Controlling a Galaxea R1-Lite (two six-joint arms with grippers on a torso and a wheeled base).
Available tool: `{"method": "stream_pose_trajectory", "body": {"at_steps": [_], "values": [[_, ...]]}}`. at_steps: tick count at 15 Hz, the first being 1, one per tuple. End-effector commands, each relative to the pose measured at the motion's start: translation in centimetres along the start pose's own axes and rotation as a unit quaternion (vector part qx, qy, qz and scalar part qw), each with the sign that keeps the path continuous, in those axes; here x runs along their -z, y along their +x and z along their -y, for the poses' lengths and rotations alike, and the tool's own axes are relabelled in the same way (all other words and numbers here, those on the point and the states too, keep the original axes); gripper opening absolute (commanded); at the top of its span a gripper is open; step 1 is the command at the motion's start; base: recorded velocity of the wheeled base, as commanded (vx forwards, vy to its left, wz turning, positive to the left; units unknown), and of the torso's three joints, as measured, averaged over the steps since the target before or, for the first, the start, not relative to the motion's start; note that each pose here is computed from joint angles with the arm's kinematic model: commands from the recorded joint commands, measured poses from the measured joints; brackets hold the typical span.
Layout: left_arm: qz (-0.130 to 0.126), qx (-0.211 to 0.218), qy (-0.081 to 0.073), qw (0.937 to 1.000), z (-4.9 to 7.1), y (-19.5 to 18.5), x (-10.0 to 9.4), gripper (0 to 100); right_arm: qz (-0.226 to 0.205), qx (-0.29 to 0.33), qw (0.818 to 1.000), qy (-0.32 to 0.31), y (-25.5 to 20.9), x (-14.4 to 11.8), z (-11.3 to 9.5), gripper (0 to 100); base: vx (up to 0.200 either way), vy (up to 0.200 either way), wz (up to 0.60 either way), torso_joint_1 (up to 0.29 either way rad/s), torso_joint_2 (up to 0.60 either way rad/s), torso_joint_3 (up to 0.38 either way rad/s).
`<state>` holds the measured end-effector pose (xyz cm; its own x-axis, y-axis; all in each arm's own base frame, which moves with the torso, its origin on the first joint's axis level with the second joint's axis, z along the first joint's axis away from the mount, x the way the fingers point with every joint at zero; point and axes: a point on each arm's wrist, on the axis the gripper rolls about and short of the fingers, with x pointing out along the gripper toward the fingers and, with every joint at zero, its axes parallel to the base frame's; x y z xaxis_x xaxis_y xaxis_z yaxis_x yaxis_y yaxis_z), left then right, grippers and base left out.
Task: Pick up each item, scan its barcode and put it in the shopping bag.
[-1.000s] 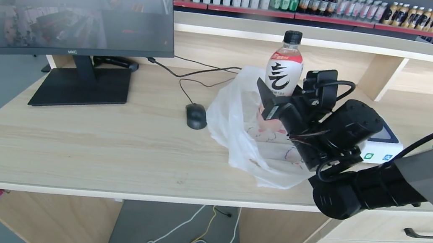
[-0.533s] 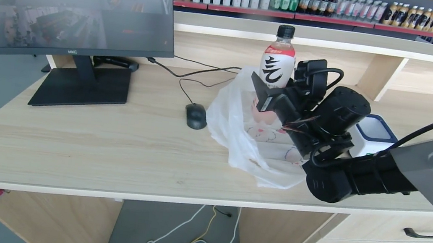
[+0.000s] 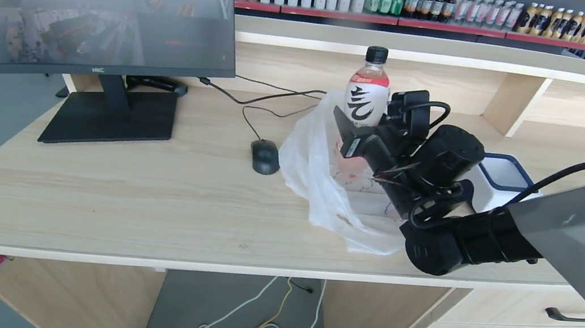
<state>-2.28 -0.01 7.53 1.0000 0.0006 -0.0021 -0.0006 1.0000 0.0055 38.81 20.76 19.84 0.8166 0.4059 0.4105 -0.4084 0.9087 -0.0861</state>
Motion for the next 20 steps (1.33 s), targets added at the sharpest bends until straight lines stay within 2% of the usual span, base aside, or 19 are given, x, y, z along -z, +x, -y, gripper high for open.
{"method": "stream_pose_trajectory", "body": {"at_steps": [1,20], "values": [[0.000,0.000,0.000,1.0000,0.0,0.0,0.0,100,-0.006,-0.002,1.000,-0.001,0.0,0.6,-0.1,0,0.000,0.000,0.00,0.000,0.00,0.000],[0.000,0.000,0.000,1.0000,0.0,0.0,0.0,100,-0.036,-0.002,0.999,0.011,-0.2,3.5,-0.3,0,0.000,0.000,0.00,0.000,0.00,0.000]]}}
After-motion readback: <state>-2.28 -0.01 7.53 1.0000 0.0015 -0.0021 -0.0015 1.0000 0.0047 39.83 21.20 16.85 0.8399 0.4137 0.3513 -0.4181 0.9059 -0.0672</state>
